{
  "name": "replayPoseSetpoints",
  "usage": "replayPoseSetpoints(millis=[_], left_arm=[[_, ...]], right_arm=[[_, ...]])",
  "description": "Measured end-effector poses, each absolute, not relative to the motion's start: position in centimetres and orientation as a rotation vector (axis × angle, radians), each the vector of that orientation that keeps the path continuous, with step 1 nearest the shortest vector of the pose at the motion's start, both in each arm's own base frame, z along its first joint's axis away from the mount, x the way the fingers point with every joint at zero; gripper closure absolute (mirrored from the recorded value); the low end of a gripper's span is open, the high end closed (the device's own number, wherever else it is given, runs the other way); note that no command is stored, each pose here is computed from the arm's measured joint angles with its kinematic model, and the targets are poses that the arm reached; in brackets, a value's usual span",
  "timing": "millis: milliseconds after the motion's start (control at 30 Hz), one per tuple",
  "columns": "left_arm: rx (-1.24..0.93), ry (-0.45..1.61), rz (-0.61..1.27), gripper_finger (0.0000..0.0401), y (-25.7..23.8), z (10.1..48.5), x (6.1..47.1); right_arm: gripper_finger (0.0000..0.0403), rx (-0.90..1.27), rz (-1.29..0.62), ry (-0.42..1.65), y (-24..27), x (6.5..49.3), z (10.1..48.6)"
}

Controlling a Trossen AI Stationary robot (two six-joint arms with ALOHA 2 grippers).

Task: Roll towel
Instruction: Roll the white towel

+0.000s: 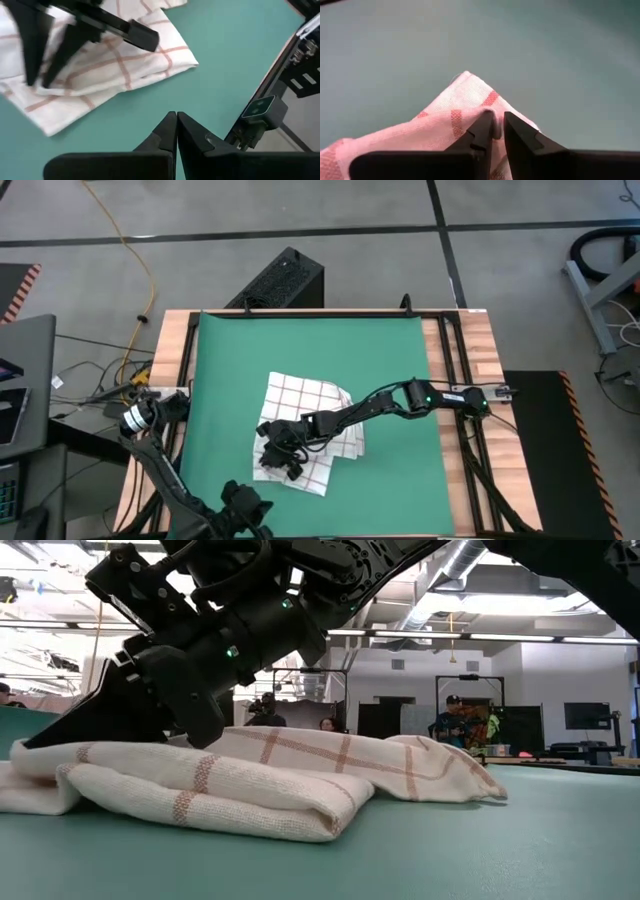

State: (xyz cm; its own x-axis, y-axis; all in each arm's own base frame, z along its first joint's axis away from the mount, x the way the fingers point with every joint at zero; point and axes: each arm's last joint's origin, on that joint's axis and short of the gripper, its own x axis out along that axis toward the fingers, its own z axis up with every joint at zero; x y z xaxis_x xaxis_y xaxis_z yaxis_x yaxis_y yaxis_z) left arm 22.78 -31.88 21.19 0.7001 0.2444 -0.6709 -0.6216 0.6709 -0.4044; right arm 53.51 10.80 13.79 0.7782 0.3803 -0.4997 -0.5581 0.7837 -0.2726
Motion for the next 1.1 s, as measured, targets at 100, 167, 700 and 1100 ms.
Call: replayPoseSetpoints(millis=[100, 167, 700, 1100], left_arm=[[-0.687, 0.616, 0.554, 0.0401, -31.8, 21.4, 22.4], [-0.690, 0.626, 0.566, 0.0401, -31.7, 21.4, 22.3], [-0.592, 0.594, 0.703, 0.0401, -30.4, 20.9, 20.5], [-0.467, 0.392, 0.725, 0.0401, -28.1, 17.9, 24.0]], right_arm=[[0.0313, -0.405, 0.519, 0.446, 10.8, 53.5, 13.8], [0.0291, -0.385, 0.515, 0.451, 10.8, 53.5, 13.8], [0.0162, -0.445, 0.517, 0.481, 10.7, 51.3, 22.4], [0.0168, -0.329, 0.634, 0.947, 6.9, 41.6, 30.1]])
